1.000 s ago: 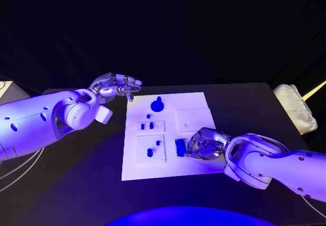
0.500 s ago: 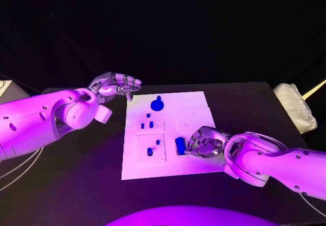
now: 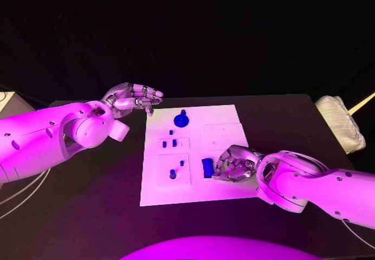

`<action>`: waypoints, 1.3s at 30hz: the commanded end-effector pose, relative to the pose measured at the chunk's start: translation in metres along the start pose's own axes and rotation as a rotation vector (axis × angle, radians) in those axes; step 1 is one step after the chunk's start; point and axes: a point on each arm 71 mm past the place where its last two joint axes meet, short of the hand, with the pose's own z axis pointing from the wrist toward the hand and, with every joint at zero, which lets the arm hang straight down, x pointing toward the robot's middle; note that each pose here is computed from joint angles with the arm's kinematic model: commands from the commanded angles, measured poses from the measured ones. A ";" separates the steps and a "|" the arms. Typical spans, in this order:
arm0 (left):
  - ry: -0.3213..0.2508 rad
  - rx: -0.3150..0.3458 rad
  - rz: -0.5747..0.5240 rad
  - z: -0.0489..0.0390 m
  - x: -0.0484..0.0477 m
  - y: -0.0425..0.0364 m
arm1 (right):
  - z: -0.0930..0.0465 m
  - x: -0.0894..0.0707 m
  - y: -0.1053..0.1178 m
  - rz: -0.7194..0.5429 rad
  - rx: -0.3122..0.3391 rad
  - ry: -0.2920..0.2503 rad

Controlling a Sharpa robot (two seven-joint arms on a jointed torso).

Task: Assemble the parts on the task board

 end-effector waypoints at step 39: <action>0.023 -0.003 -0.006 -0.0004 0.0017 -0.0002 | 0.004 0.002 0.002 -0.054 0.024 -0.073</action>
